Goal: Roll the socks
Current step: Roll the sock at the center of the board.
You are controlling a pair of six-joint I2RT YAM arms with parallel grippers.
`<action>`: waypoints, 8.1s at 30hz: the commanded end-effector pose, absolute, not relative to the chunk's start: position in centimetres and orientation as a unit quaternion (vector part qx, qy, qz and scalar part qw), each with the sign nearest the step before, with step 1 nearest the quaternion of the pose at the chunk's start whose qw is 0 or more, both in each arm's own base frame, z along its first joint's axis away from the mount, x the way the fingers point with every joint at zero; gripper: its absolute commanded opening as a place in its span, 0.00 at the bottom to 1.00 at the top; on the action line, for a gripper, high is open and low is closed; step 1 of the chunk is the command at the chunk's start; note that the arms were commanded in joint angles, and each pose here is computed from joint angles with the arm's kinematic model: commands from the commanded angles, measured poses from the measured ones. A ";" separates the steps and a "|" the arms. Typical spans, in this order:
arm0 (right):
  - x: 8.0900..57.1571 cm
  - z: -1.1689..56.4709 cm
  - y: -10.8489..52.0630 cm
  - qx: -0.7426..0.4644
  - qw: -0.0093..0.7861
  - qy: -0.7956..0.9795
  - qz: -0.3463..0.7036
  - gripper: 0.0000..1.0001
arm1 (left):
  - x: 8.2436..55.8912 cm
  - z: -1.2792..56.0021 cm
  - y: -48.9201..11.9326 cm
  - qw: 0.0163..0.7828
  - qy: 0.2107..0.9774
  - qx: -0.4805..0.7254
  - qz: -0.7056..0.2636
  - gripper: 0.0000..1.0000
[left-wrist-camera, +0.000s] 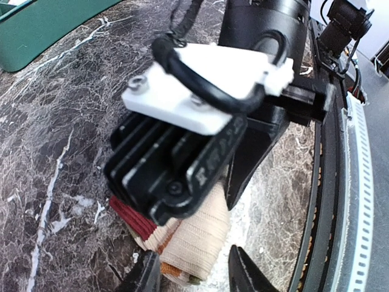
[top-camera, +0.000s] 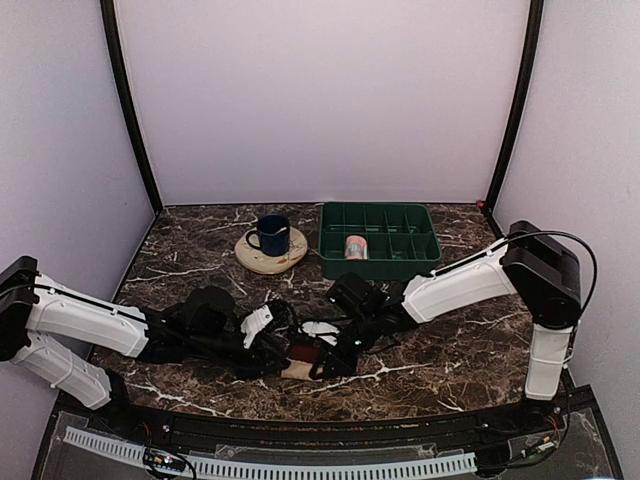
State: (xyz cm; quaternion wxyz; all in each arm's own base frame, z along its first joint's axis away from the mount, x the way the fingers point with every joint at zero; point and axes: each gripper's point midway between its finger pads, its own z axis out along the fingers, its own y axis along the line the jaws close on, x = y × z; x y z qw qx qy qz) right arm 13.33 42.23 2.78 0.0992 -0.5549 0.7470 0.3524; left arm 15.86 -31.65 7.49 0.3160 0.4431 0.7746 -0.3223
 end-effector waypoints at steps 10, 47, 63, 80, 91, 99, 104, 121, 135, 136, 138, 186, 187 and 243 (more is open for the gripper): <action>11.0 -0.7 39.2 -0.532 -0.018 0.770 0.351 0.00 | 15.7 6.4 -32.8 0.334 0.746 0.515 -0.259 0.42; 10.8 -1.5 37.7 -0.527 -0.078 0.768 0.357 0.00 | 14.7 2.9 -33.3 0.276 0.730 0.602 -0.169 0.36; 11.3 -1.3 37.9 -0.520 -0.070 0.772 0.359 0.22 | 13.6 2.4 -33.7 0.250 0.727 0.610 -0.191 0.00; 14.0 0.7 37.1 -0.459 -0.020 0.794 0.397 0.34 | 13.0 1.5 -33.2 0.218 0.743 0.603 -0.193 0.00; 15.7 2.5 37.0 -0.426 0.032 0.800 0.422 0.35 | 12.6 1.1 -33.1 0.175 0.753 0.595 -0.220 0.00; 17.8 3.0 35.9 -0.395 0.107 0.823 0.394 0.35 | 12.9 1.6 -32.9 0.134 0.768 0.570 -0.259 0.00; 19.1 3.5 34.8 -0.378 0.170 0.832 0.368 0.35 | 13.2 1.7 -32.9 0.102 0.778 0.551 -0.285 0.00; 17.1 7.0 35.3 -0.475 0.366 0.775 0.200 0.35 | 13.4 1.2 -33.2 -0.018 0.800 0.490 -0.346 0.00; 13.7 7.6 39.1 -0.584 0.373 0.706 0.146 0.47 | 13.4 1.3 -33.0 -0.078 0.793 0.459 -0.392 0.00; 13.6 6.9 39.4 -0.592 0.365 0.704 0.141 0.47 | 13.4 1.3 -32.9 -0.080 0.793 0.459 -0.394 0.00; 13.4 6.5 39.9 -0.605 0.356 0.699 0.139 0.49 | 13.5 1.2 -32.7 -0.086 0.793 0.456 -0.395 0.00; 12.5 0.7 41.2 -0.675 0.250 0.684 0.119 0.09 | 14.6 0.6 -32.5 -0.106 0.798 0.441 -0.397 0.01; 12.6 0.6 41.2 -0.673 0.247 0.687 0.122 0.08 | 14.7 0.5 -32.4 -0.102 0.801 0.439 -0.393 0.07; 12.9 -0.6 39.3 -0.543 0.045 0.771 0.330 0.01 | 20.1 8.1 -30.3 0.239 0.823 0.370 -0.360 0.47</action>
